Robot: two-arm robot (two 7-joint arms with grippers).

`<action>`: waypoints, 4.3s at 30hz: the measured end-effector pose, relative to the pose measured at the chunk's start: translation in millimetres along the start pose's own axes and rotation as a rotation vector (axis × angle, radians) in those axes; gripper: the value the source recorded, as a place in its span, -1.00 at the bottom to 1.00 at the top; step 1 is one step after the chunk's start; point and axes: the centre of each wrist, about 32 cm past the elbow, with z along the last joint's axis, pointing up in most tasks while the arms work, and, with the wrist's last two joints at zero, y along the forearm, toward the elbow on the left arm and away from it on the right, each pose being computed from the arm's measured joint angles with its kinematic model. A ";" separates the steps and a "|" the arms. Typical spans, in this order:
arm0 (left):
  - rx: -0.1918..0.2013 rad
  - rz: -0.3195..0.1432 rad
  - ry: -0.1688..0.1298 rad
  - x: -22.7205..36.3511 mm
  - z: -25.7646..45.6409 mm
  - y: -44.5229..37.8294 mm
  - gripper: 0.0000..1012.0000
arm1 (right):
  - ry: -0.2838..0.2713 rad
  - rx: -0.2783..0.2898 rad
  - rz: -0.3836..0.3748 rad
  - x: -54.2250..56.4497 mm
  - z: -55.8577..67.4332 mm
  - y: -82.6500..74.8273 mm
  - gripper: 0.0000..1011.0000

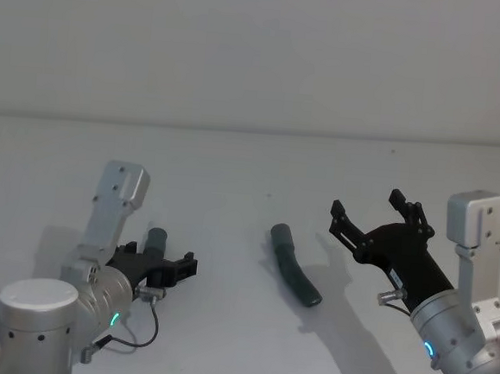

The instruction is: Use both hands to pick up one end of the pipe from the table, align the ends, and insert them.

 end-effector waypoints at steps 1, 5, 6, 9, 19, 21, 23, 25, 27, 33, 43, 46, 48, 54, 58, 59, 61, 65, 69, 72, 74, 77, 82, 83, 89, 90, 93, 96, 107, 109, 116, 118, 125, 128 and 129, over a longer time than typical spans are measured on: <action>0.001 0.000 0.000 0.0 0.1 -0.1 0.98 | 0.000 0.000 0.000 0.0 0.0 0.0 0.98; 0.002 0.000 0.001 -0.1 0.7 -0.5 0.93 | 0.000 0.000 0.000 0.0 0.0 0.0 0.98; 0.003 0.000 0.001 -0.1 0.7 -0.6 0.91 | 0.000 0.000 0.000 0.0 0.0 0.0 0.98; 0.005 0.001 0.001 -0.1 1.0 -0.9 0.74 | 0.000 0.000 0.000 0.0 0.0 0.0 0.98; 0.007 0.001 0.001 -0.1 1.4 -1.3 0.16 | 0.000 0.000 0.000 0.0 0.0 0.0 0.98; 0.007 0.001 0.001 0.0 1.5 -1.3 0.02 | 0.000 0.000 0.000 0.0 0.0 0.0 0.98; 0.007 0.001 0.001 0.0 1.5 -1.4 -0.13 | 0.000 0.000 0.000 0.0 0.0 0.0 0.98; 0.007 0.001 0.001 0.0 1.6 -1.4 -0.24 | 0.000 0.000 0.000 0.0 0.0 0.0 0.98; 0.007 0.001 0.001 0.0 1.6 -1.4 -0.33 | 0.000 0.000 0.000 0.0 0.0 0.0 0.98; 0.008 0.001 0.002 -0.1 1.7 -1.6 -0.35 | 0.000 0.000 0.000 0.0 0.0 0.0 0.98; 0.008 0.001 0.002 -0.2 1.8 -1.6 -0.35 | 0.000 0.000 0.000 0.0 0.0 0.0 0.98; 0.008 0.001 0.002 -0.2 1.8 -1.6 -0.35 | 0.000 0.000 0.000 0.0 0.0 0.0 0.98; 0.008 0.001 0.002 -0.2 1.8 -1.6 -0.35 | 0.000 0.000 0.000 0.0 0.0 0.0 0.98; 0.008 0.001 0.002 -0.2 1.8 -1.6 -0.35 | 0.000 0.000 0.000 0.0 0.0 0.0 0.98; 0.007 0.000 0.000 -0.3 2.0 -1.8 -0.35 | 0.000 0.000 0.000 0.0 0.0 0.0 0.98; 0.001 -0.002 -0.003 -0.1 2.3 -2.0 -0.35 | 0.000 0.000 0.000 0.0 0.0 0.0 0.98; -0.009 -0.007 -0.010 -0.1 2.4 -2.6 -0.35 | 0.000 0.000 0.000 0.0 0.0 0.0 0.98; -0.031 -0.016 -0.021 0.6 2.8 -3.1 -0.35 | 0.000 0.000 0.000 0.0 0.0 0.0 0.98; -0.072 -0.033 -0.045 3.1 3.1 -3.7 -0.35 | 0.000 0.000 0.000 0.0 0.0 0.0 0.98; -0.106 -0.047 -0.064 6.1 3.3 -3.7 -0.35 | 0.000 0.000 0.000 0.0 0.0 0.0 0.98; -0.131 -0.058 -0.079 9.2 3.0 -3.6 -0.35 | 0.000 0.000 0.000 0.0 0.0 0.0 0.98; -0.161 -0.074 -0.094 13.2 2.8 -3.4 -0.35 | 0.000 0.000 0.000 0.0 0.0 0.0 0.98; -0.231 -0.121 -0.130 25.3 1.5 -2.4 -0.35 | 0.000 0.000 0.000 0.0 0.0 0.0 0.98; -0.249 -0.134 -0.142 30.2 0.9 -2.1 -0.35 | 0.000 0.000 0.000 0.0 0.0 0.0 0.98; -0.310 -0.195 -0.179 47.9 -0.4 -0.6 -0.35 | 0.000 0.000 0.000 0.0 0.0 0.0 0.98; -0.319 -0.206 -0.183 50.2 -0.4 -0.4 -0.35 | 0.000 0.000 0.000 0.0 0.0 0.0 0.98; -0.352 -0.249 -0.203 60.7 -1.0 0.3 -0.35 | 0.000 0.000 0.000 0.0 0.0 0.0 0.98; -0.375 -0.293 -0.222 70.4 -0.9 0.9 -0.35 | 0.000 0.000 0.000 0.0 0.0 0.0 0.98; -0.439 -0.455 -0.292 104.5 3.3 1.9 -0.35 | 0.000 0.000 0.000 0.0 0.0 0.0 0.98; -0.444 -0.471 -0.299 107.7 3.9 2.2 -0.35 | 0.000 0.000 0.000 0.0 0.0 0.0 0.98; -0.462 -0.523 -0.325 119.3 6.4 3.0 -0.35 | 0.000 0.000 0.000 0.0 0.0 0.0 0.98; -0.465 -0.530 -0.329 121.0 6.8 3.2 -0.35 | 0.000 0.000 0.000 0.0 0.0 0.0 0.98; -0.473 -0.555 -0.342 126.6 8.1 3.8 -0.35 | 0.000 0.000 0.000 0.0 0.0 0.0 0.98; -0.476 -0.562 -0.346 128.0 8.5 4.0 -0.35 | 0.000 0.000 0.001 0.1 0.2 0.2 0.98; -0.476 -0.563 -0.347 128.3 8.6 4.0 -0.35 | 0.000 0.000 0.001 0.1 0.2 0.2 0.98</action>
